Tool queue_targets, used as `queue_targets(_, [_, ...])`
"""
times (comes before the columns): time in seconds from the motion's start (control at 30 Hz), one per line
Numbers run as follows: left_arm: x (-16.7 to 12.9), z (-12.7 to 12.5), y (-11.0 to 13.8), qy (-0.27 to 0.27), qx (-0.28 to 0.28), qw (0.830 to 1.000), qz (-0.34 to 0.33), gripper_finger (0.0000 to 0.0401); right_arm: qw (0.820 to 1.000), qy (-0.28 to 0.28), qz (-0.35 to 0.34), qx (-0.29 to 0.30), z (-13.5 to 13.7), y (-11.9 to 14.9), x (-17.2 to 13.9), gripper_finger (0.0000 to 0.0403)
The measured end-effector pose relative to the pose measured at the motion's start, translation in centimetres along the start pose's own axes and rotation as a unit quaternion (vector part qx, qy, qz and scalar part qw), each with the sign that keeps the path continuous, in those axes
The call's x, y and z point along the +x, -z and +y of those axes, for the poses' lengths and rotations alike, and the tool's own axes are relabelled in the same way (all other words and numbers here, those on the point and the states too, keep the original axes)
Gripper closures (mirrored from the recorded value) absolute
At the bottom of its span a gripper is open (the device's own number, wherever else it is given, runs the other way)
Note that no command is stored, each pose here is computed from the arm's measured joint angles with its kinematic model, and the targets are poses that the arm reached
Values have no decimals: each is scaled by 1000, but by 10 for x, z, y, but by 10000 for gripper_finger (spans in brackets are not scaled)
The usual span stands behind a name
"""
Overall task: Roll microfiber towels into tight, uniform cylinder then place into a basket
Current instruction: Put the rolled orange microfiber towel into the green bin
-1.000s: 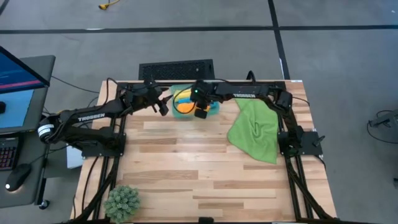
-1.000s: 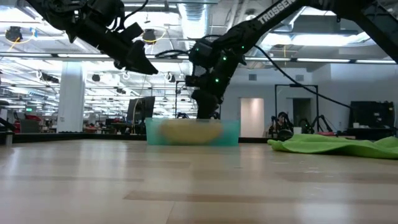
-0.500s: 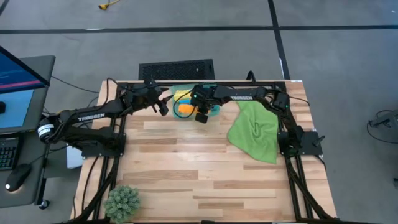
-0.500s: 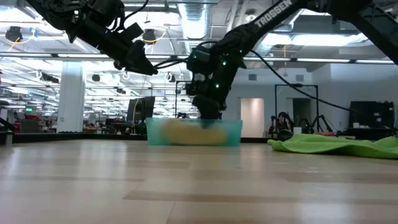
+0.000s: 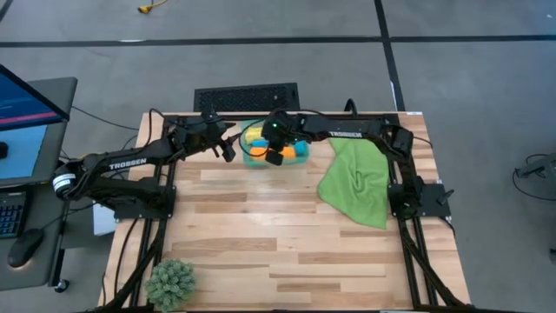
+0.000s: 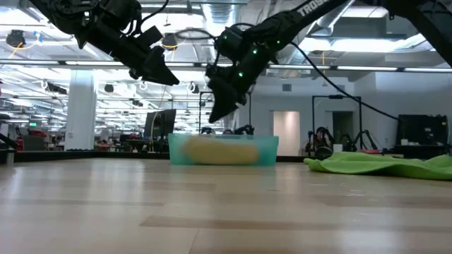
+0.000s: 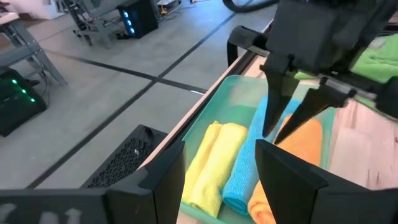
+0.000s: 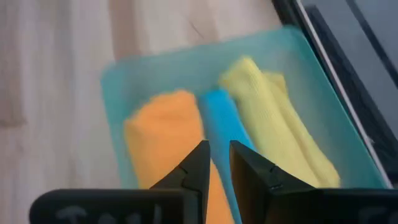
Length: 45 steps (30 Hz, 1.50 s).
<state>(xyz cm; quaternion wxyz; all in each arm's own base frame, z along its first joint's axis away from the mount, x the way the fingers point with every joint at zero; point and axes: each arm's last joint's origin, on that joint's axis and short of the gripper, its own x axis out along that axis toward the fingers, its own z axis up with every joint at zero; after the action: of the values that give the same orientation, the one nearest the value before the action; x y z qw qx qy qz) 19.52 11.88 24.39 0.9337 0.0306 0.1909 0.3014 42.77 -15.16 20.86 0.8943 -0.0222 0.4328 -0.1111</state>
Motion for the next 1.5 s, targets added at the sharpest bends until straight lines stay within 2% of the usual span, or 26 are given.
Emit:
queue_targets(0.13, [0, 0, 0, 0, 1, 1000, 0, 216, 1000, -29, -7, 0, 2, 2, 8, 321])
queue_targets(0.37, [0, 0, 0, 0, 1, 1000, -1, 216, 999, -36, -20, 3, 9, 2, 23, 321])
queue_targets(0.53, [0, 0, 0, 0, 1, 1000, -1, 216, 999, -45, 7, 0, 16, 12, 38, 321])
queue_targets(1.03, [0, 0, 0, 0, 1, 1000, -1, 216, 996, -74, -4, 52, 15, 8, 37, 321])
queue_targets(1.3, [0, 0, 0, 0, 1, 1000, -1, 216, 996, -78, 0, 54, 20, 7, 37, 323])
queue_targets(1.5, [0, 0, 0, 0, 1, 1000, -1, 216, 996, -73, 3, 53, 21, 8, 37, 338])
